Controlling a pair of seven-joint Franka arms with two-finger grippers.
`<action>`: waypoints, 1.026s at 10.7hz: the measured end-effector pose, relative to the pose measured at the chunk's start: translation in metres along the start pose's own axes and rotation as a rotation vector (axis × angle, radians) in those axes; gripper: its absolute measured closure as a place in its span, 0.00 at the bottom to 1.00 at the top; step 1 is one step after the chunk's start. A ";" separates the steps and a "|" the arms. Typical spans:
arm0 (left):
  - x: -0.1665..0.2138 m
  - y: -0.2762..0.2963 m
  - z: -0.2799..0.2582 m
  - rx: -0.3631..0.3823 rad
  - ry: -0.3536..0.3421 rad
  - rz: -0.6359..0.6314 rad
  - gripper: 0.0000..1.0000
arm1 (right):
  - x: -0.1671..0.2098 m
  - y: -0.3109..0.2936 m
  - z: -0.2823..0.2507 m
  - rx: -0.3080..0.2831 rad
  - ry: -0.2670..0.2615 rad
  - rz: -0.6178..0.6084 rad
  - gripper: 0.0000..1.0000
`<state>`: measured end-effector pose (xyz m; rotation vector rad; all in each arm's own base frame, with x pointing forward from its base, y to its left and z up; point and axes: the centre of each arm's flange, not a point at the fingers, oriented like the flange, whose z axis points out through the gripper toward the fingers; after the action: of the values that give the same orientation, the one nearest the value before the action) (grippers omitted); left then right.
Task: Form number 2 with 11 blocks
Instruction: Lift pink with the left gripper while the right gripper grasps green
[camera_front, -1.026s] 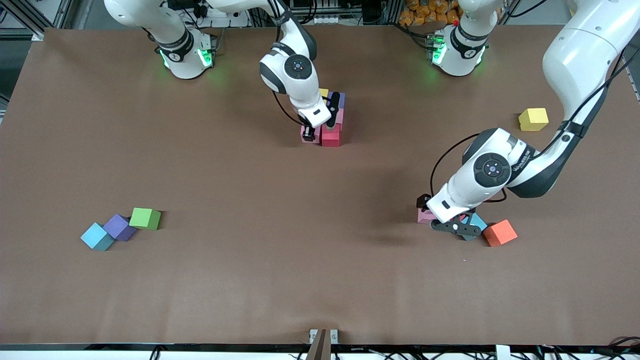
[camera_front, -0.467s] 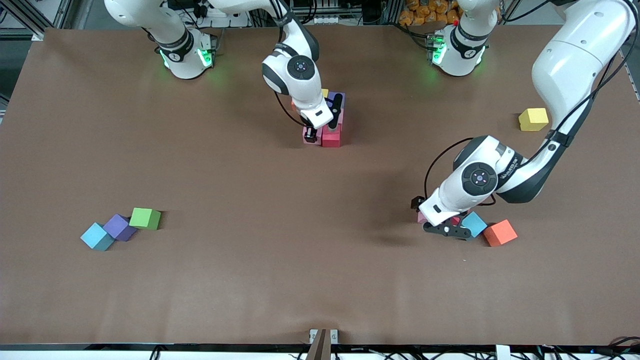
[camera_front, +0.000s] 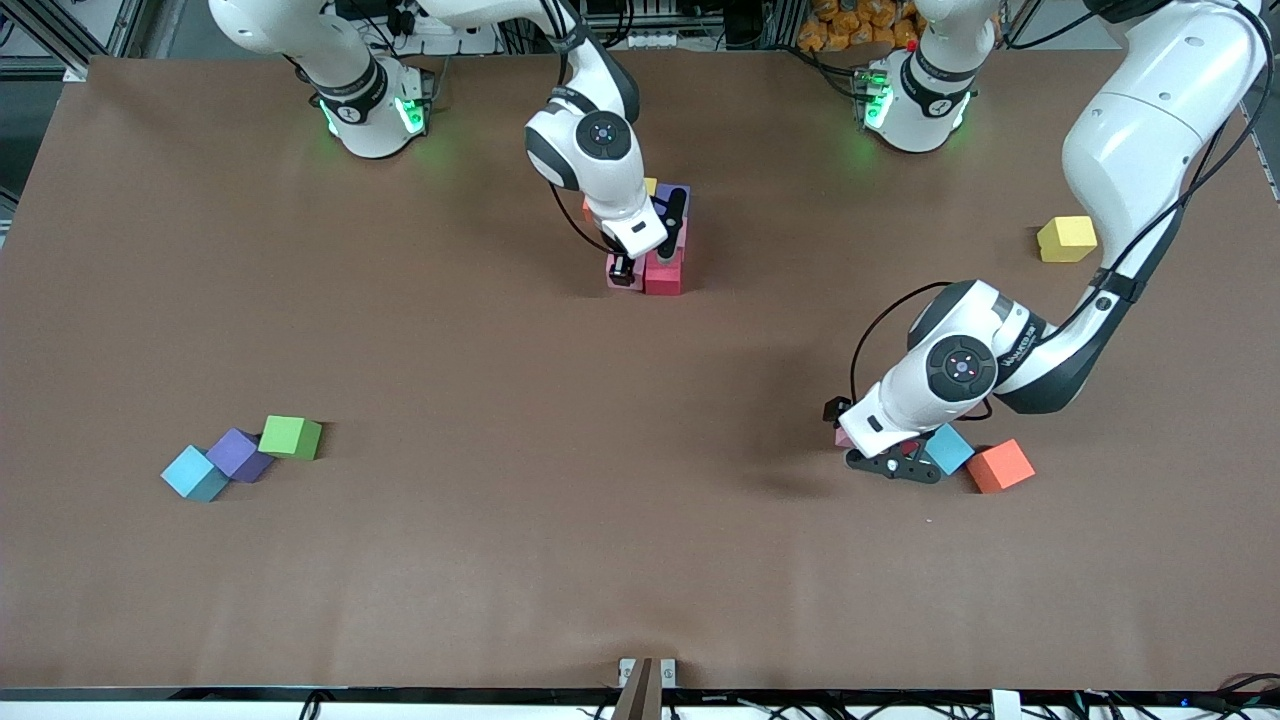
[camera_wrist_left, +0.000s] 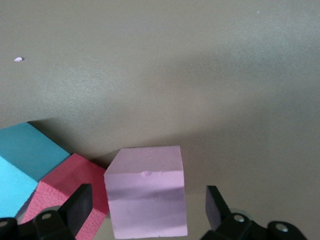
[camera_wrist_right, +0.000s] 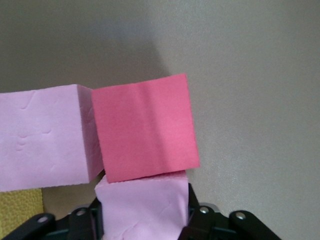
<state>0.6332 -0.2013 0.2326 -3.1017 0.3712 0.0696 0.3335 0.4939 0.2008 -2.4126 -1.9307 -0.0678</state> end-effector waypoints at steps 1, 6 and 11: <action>0.000 0.004 0.001 0.001 -0.001 0.007 0.00 | 0.000 0.002 0.005 -0.003 -0.002 0.002 0.19; 0.004 0.003 0.007 0.006 -0.004 0.044 0.00 | 0.001 0.018 -0.005 -0.006 -0.015 0.022 0.00; 0.010 -0.003 0.004 0.007 0.007 0.054 0.00 | -0.001 0.023 -0.054 0.037 -0.045 0.038 0.00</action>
<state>0.6434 -0.2004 0.2279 -3.0863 0.4542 0.0586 0.3559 0.4838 0.2542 -2.4459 -1.8861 0.0239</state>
